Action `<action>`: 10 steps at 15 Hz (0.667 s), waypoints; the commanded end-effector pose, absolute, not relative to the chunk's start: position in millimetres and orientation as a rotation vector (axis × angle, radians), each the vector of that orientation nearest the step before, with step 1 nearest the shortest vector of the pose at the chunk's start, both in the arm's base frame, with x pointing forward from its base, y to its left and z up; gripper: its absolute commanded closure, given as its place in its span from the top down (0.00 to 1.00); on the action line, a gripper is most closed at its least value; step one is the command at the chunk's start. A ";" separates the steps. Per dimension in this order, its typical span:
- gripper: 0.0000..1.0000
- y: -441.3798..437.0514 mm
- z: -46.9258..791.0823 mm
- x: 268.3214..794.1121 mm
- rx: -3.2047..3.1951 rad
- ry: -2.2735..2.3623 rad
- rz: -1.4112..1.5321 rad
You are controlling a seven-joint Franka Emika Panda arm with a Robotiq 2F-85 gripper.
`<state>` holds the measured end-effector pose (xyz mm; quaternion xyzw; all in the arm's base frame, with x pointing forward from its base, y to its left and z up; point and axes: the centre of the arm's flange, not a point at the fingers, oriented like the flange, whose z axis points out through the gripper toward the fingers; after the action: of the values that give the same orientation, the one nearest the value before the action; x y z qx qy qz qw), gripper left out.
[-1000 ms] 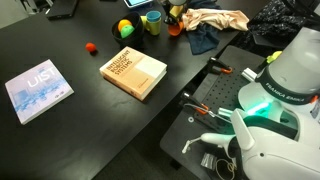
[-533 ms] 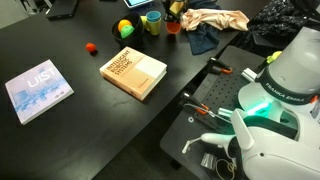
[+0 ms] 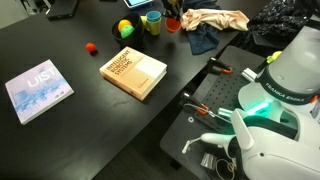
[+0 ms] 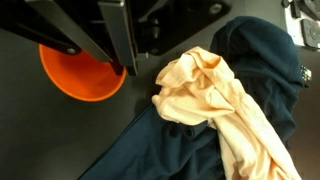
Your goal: Stack the cups together
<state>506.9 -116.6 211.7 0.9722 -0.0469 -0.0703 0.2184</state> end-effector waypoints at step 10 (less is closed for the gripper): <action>0.03 -141.2 300.1 597.7 2.800 -0.214 -0.432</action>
<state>565.9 -135.0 282.8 0.9737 -0.0727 -0.1396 0.1649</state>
